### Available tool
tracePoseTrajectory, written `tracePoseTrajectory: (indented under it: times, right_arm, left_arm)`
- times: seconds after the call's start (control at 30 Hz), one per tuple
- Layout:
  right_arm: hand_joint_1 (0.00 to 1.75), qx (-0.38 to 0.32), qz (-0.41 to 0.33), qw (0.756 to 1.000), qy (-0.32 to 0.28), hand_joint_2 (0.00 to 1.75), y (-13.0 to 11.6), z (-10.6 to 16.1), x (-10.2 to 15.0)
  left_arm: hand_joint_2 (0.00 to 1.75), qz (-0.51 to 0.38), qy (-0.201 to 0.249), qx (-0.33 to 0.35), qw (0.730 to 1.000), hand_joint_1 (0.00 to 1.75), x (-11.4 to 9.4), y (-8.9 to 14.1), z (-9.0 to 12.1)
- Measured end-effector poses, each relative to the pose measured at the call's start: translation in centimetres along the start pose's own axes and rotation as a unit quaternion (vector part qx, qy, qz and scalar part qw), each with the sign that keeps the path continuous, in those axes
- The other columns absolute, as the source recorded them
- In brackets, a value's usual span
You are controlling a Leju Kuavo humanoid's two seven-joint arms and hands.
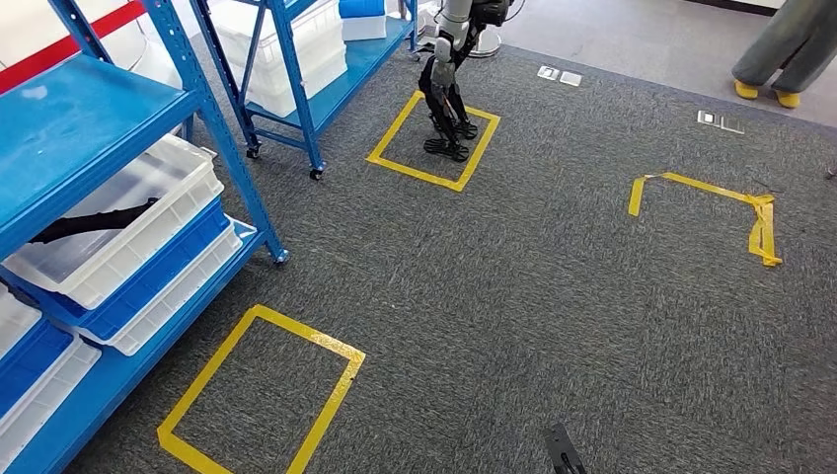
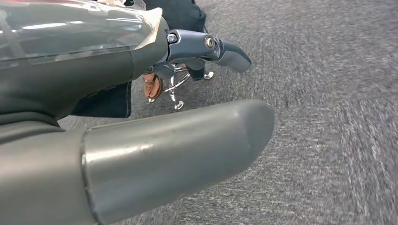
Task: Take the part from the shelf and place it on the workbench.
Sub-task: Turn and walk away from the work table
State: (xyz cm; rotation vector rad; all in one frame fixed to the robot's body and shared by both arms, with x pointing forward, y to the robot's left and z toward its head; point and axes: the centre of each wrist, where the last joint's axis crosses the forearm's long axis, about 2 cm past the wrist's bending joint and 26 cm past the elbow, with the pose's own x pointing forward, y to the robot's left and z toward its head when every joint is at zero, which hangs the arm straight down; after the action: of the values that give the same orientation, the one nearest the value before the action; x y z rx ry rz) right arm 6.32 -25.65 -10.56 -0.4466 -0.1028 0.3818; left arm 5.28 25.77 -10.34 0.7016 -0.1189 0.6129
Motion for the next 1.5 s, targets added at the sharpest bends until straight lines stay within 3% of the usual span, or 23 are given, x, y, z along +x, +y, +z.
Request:
tracePoseTrajectory:
  times: [1.5]
  right_arm:
    - [0.00,-0.009,0.006,1.000,-0.010,0.00,-0.66,-0.28,0.25]
  left_arm:
    - [0.00,0.004,0.001,-0.010,1.000,0.00,-0.14,0.02,-0.02]
